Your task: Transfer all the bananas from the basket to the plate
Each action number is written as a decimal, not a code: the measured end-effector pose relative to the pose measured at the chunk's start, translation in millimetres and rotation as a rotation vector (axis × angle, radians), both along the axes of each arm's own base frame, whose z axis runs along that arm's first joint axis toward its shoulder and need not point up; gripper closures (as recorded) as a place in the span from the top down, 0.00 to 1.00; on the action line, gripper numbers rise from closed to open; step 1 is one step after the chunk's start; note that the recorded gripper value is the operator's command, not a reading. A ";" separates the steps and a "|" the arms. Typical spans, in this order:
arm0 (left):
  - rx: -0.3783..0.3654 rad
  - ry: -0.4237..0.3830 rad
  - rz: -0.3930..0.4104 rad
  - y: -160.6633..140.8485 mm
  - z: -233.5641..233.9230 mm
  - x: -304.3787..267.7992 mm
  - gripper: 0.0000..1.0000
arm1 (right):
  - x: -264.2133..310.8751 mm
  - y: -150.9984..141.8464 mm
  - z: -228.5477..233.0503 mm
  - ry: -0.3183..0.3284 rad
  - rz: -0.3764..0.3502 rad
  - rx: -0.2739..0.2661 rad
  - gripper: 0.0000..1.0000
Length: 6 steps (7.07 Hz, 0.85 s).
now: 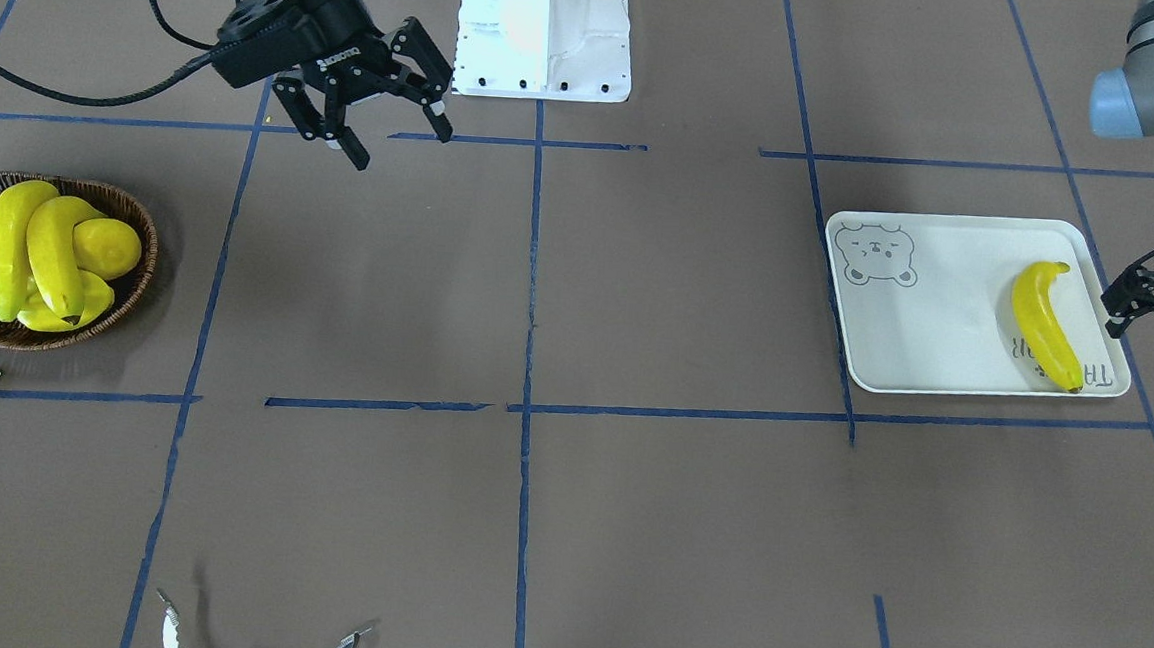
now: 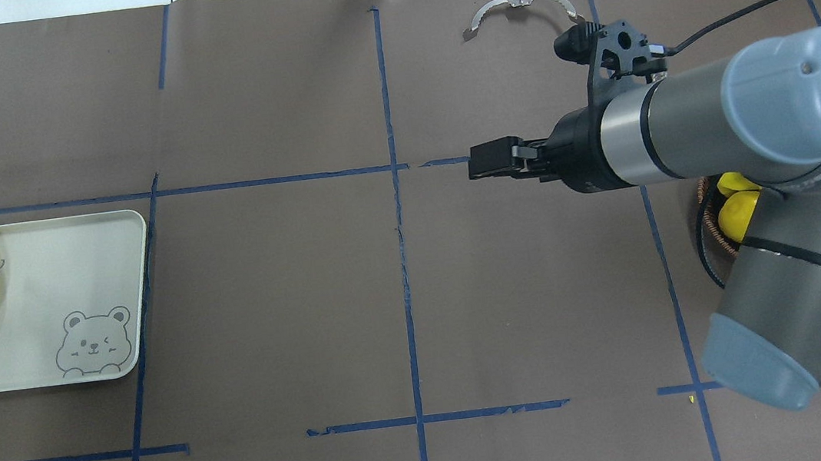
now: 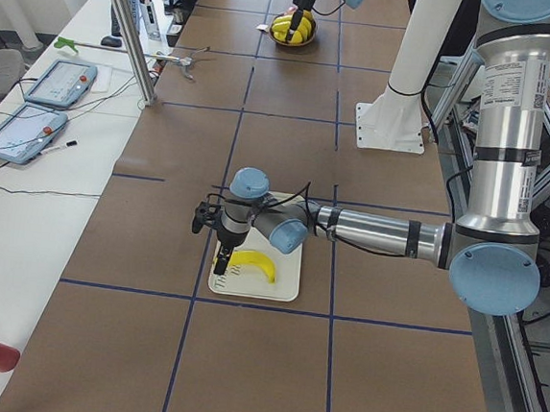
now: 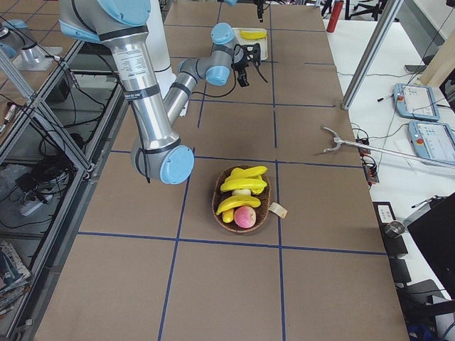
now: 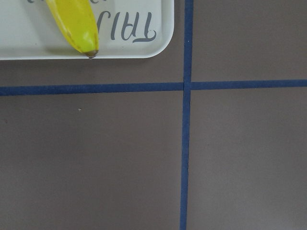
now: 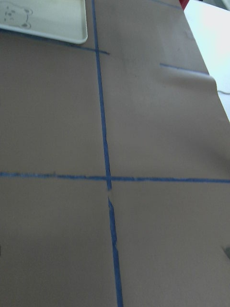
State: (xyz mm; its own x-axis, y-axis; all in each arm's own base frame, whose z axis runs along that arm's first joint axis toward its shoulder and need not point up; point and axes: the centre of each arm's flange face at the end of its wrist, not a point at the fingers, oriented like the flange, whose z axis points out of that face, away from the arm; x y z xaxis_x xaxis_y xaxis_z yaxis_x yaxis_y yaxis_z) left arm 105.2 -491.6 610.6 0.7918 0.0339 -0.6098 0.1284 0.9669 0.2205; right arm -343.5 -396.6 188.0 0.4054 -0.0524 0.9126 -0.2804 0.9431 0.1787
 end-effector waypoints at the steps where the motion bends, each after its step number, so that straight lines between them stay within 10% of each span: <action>1: -0.032 0.066 0.016 -0.5 -10.8 -8.1 1.00 | 14.7 -9.6 19.4 0.105 -0.019 0.006 1.00; 3: -0.066 0.150 0.031 -2.8 -37.3 -18.9 1.00 | 48.9 -25.0 76.5 0.282 -0.068 0.031 1.00; 6: -0.046 0.178 0.027 2.8 -65.3 -23.9 1.00 | 147.7 -41.1 159.3 0.349 -0.178 0.001 1.00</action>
